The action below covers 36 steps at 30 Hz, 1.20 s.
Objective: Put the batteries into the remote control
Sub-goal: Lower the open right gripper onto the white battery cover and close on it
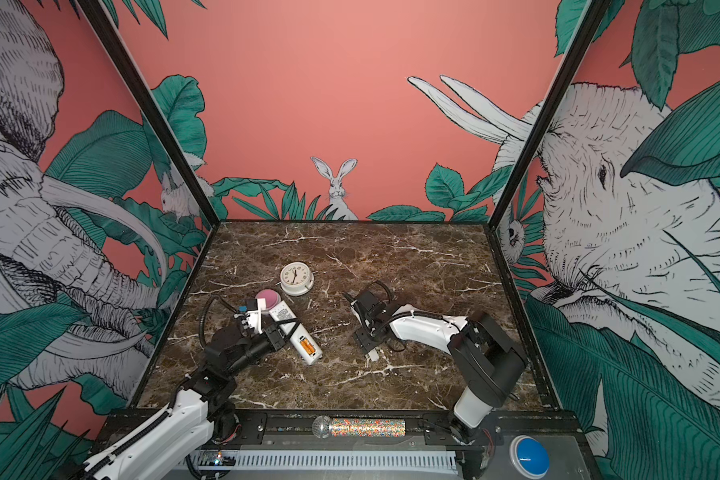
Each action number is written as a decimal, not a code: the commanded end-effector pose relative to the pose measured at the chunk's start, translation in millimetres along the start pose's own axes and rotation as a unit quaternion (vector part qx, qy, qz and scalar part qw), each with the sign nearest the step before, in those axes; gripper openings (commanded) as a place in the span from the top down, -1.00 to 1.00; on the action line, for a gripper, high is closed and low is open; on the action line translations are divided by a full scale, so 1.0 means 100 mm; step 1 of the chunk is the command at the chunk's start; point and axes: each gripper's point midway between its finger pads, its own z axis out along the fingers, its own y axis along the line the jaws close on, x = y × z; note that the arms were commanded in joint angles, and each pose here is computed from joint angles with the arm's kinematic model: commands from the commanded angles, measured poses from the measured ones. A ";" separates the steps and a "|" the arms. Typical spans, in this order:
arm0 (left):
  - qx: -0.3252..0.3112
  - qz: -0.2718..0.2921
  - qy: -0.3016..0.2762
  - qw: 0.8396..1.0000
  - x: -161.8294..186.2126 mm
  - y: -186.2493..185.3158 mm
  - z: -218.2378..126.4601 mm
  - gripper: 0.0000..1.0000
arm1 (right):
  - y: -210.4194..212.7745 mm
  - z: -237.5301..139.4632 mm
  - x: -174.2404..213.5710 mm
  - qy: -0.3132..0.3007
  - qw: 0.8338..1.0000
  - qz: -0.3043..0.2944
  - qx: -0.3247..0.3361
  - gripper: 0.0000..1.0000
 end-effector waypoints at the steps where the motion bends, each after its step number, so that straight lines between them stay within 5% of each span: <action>1: 0.033 0.026 -0.031 0.999 -0.19 -0.26 0.01 1.00 | 0.00 0.04 0.05 0.006 1.000 0.011 -0.004 -0.48; 36: 0.029 0.030 -0.021 0.999 -0.16 -0.26 0.08 1.00 | 0.12 0.17 0.18 0.037 0.999 0.007 -0.016 -0.03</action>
